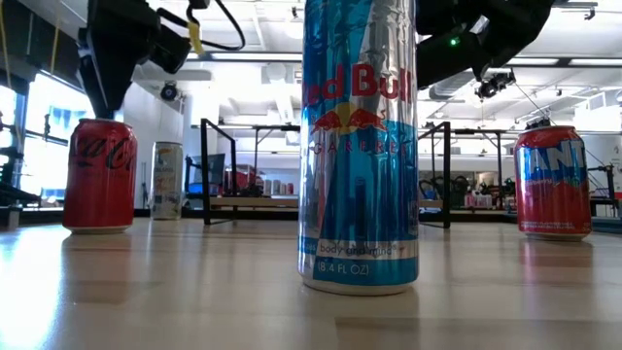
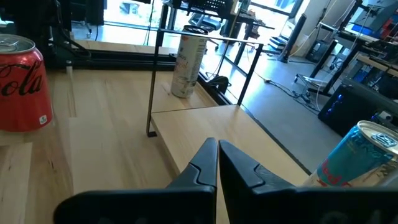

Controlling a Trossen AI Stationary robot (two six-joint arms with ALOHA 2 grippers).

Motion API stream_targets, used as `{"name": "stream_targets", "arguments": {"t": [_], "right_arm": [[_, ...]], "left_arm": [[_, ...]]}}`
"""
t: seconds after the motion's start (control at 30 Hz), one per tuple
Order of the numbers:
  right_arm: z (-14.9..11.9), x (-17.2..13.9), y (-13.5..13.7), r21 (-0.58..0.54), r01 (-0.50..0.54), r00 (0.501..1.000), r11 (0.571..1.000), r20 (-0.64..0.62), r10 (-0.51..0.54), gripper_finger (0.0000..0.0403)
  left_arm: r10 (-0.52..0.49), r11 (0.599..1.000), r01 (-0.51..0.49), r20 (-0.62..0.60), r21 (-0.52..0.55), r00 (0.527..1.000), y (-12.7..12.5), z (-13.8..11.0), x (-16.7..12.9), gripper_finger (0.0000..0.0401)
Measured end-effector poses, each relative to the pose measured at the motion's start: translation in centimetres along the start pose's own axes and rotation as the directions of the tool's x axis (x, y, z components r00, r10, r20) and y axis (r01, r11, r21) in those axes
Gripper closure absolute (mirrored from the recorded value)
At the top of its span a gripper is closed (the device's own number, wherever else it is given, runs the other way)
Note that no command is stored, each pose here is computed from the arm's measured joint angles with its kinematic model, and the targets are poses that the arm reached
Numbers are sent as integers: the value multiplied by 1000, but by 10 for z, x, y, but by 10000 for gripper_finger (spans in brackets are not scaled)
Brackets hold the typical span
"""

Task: Place canned beverage on shelf
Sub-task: Put the left red black soda can on the shelf

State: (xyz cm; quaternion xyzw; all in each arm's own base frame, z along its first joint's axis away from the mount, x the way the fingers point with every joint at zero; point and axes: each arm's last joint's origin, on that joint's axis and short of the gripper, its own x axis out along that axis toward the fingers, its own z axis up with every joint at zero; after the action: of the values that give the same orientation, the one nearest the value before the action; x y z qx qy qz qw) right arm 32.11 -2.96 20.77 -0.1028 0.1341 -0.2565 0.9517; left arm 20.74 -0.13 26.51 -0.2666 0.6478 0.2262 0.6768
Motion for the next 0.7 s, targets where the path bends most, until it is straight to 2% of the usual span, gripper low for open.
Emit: {"name": "stream_targets", "arguments": {"t": [0.43,0.7], "right_arm": [[0,0,0,-2,-1,1000,1000,-4,1,403],[0,0,0,-2,-1,1000,1000,-4,1,403]], "left_arm": [[66,998,-66,-31,4,997,-3,8,13,59],[123,992,-125,-84,-21,989,5,1,33,63]]}}
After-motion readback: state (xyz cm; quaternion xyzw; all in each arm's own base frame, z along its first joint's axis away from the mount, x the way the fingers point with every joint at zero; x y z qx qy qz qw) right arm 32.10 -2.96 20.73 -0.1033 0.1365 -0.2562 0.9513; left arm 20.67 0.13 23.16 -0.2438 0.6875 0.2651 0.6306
